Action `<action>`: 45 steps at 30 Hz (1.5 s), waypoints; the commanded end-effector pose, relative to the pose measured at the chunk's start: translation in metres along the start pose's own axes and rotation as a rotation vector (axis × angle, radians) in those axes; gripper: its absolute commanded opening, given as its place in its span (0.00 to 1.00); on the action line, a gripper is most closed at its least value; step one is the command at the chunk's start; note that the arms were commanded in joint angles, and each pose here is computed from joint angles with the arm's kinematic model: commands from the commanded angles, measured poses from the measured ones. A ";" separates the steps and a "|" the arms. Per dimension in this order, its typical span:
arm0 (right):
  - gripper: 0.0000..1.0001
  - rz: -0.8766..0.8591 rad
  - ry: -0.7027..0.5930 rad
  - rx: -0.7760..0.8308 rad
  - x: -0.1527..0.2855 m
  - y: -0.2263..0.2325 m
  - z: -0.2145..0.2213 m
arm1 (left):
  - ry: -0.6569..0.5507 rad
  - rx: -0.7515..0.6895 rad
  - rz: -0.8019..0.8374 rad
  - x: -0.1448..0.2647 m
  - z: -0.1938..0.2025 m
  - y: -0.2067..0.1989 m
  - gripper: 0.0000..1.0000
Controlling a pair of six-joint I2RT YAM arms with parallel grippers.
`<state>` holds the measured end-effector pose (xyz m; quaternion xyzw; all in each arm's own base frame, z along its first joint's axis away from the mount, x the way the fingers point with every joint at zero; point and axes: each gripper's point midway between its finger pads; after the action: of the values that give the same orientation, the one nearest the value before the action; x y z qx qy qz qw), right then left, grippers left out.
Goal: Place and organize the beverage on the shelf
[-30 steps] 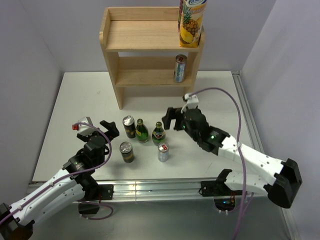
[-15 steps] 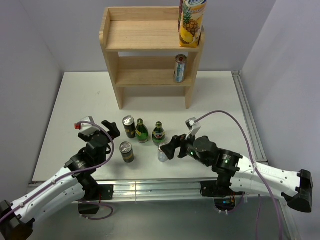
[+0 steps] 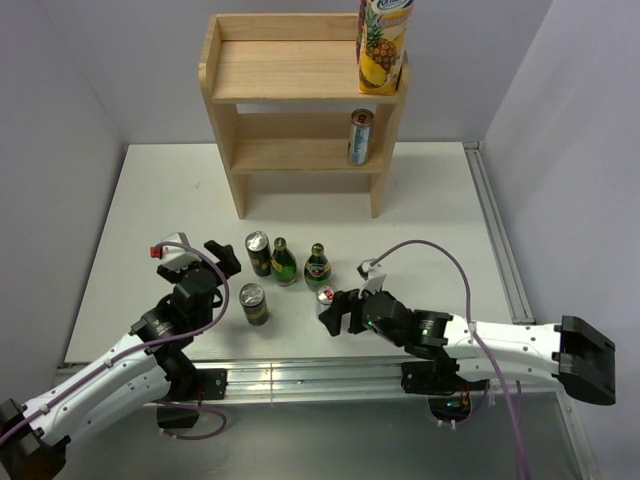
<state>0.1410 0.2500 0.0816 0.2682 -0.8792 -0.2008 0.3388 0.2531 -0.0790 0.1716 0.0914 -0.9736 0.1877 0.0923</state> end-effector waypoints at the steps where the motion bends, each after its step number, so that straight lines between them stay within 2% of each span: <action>1: 1.00 -0.018 -0.088 -0.039 -0.014 0.008 -0.012 | -0.015 0.014 -0.001 -0.001 -0.004 -0.003 0.98; 9: 1.00 0.005 -0.208 -0.044 -0.030 0.010 -0.024 | -0.020 0.016 -0.001 -0.001 -0.005 -0.002 0.98; 19: 0.99 0.154 -0.323 0.007 -0.050 -0.008 -0.013 | -0.011 0.005 -0.006 -0.003 -0.001 -0.003 0.98; 24: 0.93 0.193 -0.355 0.007 -0.057 -0.012 -0.008 | -0.014 0.009 -0.007 -0.002 -0.003 -0.002 0.98; 27: 0.81 0.218 -0.384 0.002 -0.057 -0.017 -0.008 | -0.016 0.006 -0.008 -0.002 -0.003 -0.002 0.98; 28: 0.68 0.232 -0.392 0.000 -0.057 -0.020 -0.008 | -0.015 0.005 -0.010 -0.002 -0.003 -0.001 0.98; 31: 0.48 0.265 -0.421 0.006 -0.055 -0.023 -0.010 | -0.014 0.006 -0.007 -0.002 -0.003 -0.002 0.98; 34: 0.37 0.293 -0.420 0.025 -0.055 -0.025 -0.012 | -0.012 0.004 -0.011 -0.002 -0.002 -0.001 0.98; 39: 0.31 0.327 -0.444 0.018 -0.046 -0.019 -0.022 | -0.014 0.008 -0.011 -0.001 -0.002 -0.001 0.98; 41: 0.25 0.351 -0.442 0.037 -0.038 -0.021 -0.025 | -0.015 0.008 -0.011 -0.001 -0.003 -0.001 0.98; 42: 0.20 0.356 -0.466 0.012 -0.035 -0.016 -0.032 | -0.015 0.009 -0.011 -0.001 -0.003 -0.001 0.98; 43: 0.04 0.380 -0.461 0.031 -0.028 -0.020 -0.033 | -0.014 0.007 -0.013 -0.001 -0.003 0.000 0.98; 45: 0.03 0.386 -0.478 0.006 -0.021 -0.015 -0.041 | -0.013 0.009 -0.012 -0.001 -0.003 0.000 0.98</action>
<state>0.1767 0.2497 0.0498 0.0900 -0.9641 -0.1383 0.2079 0.2540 -0.0788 0.1675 0.0963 -0.9741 0.1799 0.0973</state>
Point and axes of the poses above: each gripper's point midway between its finger pads, its own x axis back along the fingers, its own y axis along the line the jaws close on, z = x × y, and after that the axes turned 5 degrees about -x, right-handed
